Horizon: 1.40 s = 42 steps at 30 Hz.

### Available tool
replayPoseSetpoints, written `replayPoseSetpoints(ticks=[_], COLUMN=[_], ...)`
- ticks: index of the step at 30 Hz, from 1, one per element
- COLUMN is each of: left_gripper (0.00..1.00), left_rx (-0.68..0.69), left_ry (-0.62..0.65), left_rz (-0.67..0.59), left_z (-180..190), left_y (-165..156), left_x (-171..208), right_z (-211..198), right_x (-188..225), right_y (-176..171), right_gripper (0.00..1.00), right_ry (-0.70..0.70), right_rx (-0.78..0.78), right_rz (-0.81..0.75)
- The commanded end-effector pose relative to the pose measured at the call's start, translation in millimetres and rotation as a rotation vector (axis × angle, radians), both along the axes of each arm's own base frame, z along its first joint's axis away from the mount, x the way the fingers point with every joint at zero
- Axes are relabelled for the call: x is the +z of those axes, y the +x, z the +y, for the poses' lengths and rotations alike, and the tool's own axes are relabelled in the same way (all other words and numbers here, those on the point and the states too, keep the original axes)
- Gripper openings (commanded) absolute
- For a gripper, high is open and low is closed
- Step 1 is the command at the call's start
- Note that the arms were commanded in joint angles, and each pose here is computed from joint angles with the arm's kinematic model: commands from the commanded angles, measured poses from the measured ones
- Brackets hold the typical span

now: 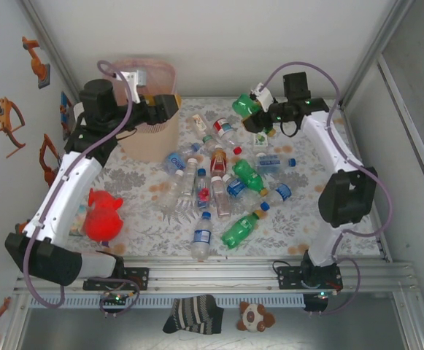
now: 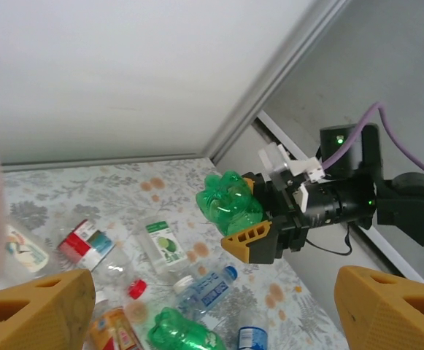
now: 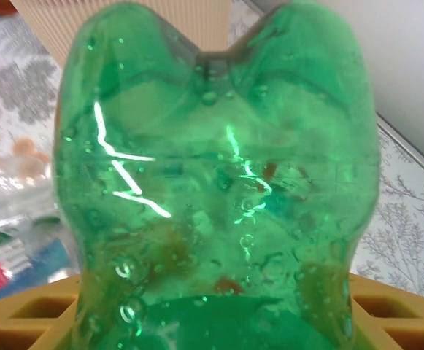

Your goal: Put the plastic bottles in the bin

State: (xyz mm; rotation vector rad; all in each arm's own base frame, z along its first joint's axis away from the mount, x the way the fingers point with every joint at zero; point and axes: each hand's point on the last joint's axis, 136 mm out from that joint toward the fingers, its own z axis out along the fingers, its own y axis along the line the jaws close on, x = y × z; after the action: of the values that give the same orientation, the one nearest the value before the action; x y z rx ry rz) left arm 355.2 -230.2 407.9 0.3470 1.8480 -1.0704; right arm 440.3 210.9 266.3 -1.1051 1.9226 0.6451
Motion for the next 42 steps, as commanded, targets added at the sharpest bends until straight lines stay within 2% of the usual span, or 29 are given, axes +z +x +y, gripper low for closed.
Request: replayPoseSetpoints(ticks=[1,5,12,18,28,33,42], left_gripper=[0.85,0.82,0.82,0.83,0.86,0.9,0.87], left_rx=[-0.041,-0.041,0.008,0.003,-0.08,-0.062,-0.078], left_ry=[-0.074,-0.106,-0.153,-0.09,-0.107,-0.071,-0.053], left_rz=[-0.047,-0.047,0.004,0.083,0.078,0.113,0.164], left_z=[-21,-40,-67,-95,-139,-149,-163], left_y=[0,4,8,-1,-24,-22,-19], left_x=[16,19,16,5,11,-1,-12], right_z=[12,19,23,17,26,37,52], right_x=[36,55,85,103,98,95,94], right_y=[-18,-36,-58,-70,-79,-83,-87], right_gripper=[0.53,0.52,0.51,0.5,0.5,0.5,0.5], right_ry=[0.163,0.247,0.308,0.345,0.347,0.351,0.347], right_rx=[-0.027,-0.071,-0.157,-0.233,-0.233,-0.199,-0.172], right_rz=[0.023,-0.007,-0.081,-0.144,-0.138,-0.129,-0.129])
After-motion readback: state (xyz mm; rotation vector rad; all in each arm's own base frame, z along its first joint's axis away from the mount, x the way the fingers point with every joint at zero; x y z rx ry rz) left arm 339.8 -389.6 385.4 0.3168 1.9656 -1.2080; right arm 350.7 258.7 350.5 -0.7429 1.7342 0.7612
